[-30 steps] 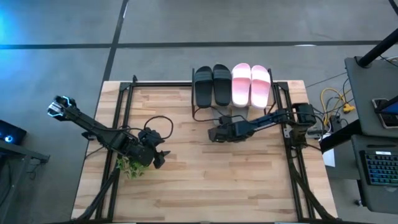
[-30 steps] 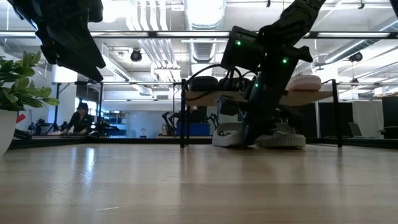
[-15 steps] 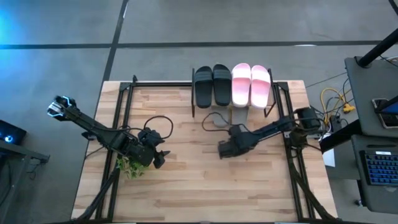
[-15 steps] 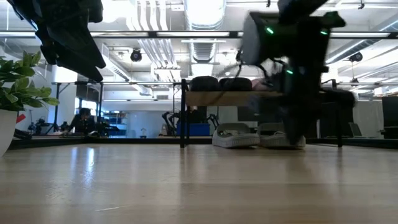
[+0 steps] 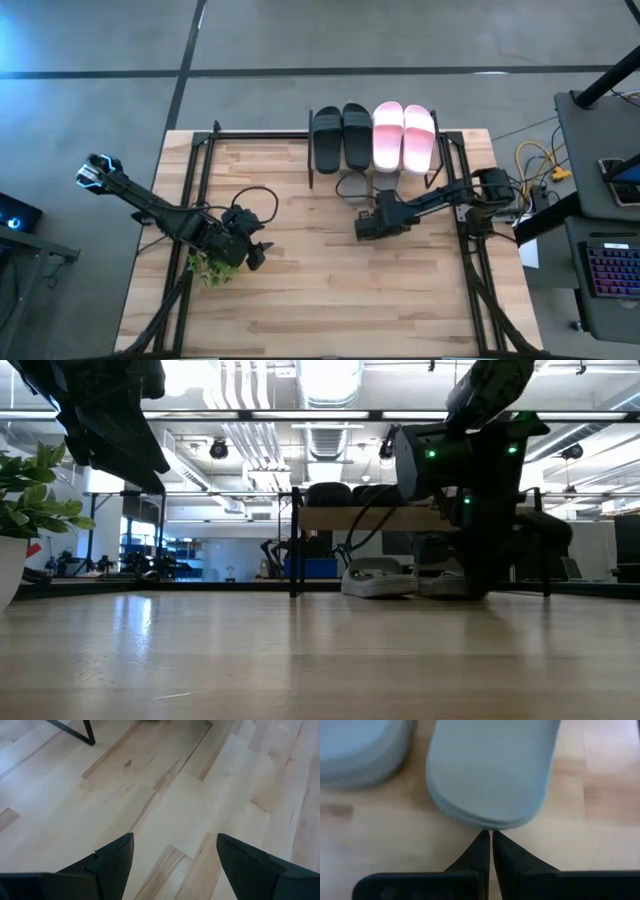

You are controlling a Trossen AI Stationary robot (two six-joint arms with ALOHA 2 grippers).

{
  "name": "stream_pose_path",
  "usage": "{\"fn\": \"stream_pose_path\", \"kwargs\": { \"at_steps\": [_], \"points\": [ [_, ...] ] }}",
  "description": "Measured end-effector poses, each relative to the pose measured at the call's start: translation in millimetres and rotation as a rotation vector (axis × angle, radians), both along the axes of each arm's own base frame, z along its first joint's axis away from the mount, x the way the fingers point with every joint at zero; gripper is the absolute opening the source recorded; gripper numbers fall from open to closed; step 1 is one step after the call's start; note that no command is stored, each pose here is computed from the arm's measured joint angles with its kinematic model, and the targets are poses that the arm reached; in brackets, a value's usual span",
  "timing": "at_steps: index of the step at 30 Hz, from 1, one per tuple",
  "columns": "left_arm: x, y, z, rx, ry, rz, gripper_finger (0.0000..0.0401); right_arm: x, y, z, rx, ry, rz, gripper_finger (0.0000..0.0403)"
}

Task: Pick and place slides into the shelf
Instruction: Adjust the gray slides under the shelf

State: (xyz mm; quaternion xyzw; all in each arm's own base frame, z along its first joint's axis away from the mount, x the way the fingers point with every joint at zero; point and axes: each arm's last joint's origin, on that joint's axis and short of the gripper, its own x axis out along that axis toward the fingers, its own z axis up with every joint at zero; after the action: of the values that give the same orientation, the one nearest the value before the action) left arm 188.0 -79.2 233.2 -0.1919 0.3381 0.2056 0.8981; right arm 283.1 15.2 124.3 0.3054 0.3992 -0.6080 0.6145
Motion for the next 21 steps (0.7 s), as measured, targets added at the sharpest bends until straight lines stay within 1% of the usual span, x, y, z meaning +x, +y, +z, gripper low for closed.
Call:
{"fn": "stream_pose_path", "kwargs": {
  "at_steps": [5,10,15,18,21],
  "points": [
    [0.0,-0.1,0.0,-0.003,0.001,-0.002,0.027,2.2,-12.9,0.7,-0.031,0.01,0.004,0.0013],
    [0.8,-0.5,0.4,-0.009,-0.011,-0.002,0.027,4.2,-16.5,1.6,-0.022,0.002,0.019,0.0013],
    [1.2,-0.7,0.6,-0.011,-0.016,-0.003,0.027,2.8,6.6,6.6,0.008,-0.053,0.03,0.0013],
    [1.2,-0.7,0.6,-0.009,-0.016,-0.005,0.027,0.3,29.2,14.4,0.006,-0.137,0.037,0.0013],
    [1.3,-0.8,0.7,-0.007,-0.016,-0.007,0.027,3.8,52.7,20.8,0.023,-0.262,0.098,0.0013]
  ]
}}
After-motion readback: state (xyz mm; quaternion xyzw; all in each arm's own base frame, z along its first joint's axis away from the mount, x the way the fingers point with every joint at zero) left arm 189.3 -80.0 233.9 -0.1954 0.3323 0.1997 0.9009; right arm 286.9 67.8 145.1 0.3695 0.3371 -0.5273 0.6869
